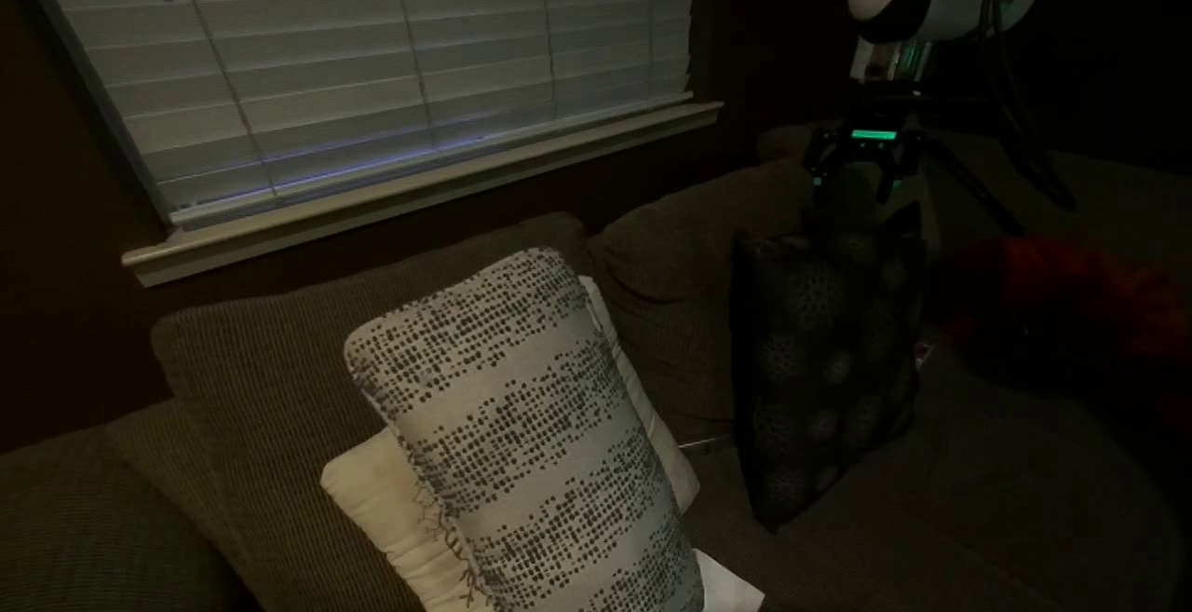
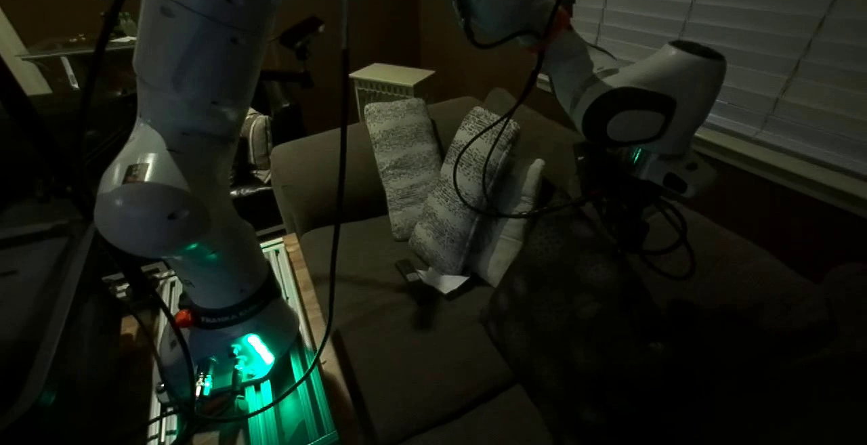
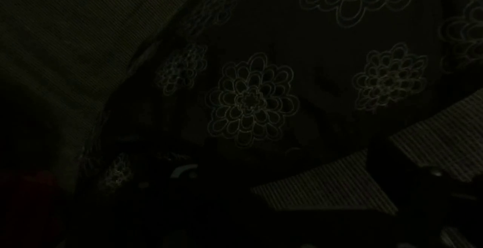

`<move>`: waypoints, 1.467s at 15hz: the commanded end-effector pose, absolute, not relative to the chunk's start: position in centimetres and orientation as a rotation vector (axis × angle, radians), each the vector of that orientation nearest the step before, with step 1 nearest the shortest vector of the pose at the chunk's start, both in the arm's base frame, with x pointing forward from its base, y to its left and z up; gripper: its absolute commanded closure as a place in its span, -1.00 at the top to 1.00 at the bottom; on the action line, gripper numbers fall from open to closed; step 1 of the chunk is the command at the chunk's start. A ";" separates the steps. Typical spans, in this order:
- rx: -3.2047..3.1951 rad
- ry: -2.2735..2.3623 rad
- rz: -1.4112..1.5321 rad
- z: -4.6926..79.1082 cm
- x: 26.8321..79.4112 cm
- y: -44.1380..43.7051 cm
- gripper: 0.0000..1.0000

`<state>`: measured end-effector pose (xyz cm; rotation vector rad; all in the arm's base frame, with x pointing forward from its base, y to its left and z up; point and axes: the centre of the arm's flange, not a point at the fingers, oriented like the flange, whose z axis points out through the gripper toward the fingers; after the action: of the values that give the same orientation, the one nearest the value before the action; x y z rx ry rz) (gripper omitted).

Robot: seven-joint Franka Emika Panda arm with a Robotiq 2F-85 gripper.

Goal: Move the black pillow to the seat

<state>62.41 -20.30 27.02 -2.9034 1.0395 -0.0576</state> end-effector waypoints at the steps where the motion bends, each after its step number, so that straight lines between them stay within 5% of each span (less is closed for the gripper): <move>1: -2.856 1.149 -0.086 24.3 62.9 -20.0 1.00; 12: -2.682 1.208 -0.157 18.9 64.6 -19.6 1.00; 13: -2.675 1.212 -0.133 18.7 64.8 -19.7 0.93; 14: -2.669 1.218 -0.129 18.5 64.9 -19.7 0.45; 16: -2.651 1.266 -0.142 18.4 65.0 -19.8 0.40; 22: -2.603 1.260 -0.243 18.8 65.3 -20.7 -0.43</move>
<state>64.45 -20.23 19.49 -2.6458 1.2652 -0.1952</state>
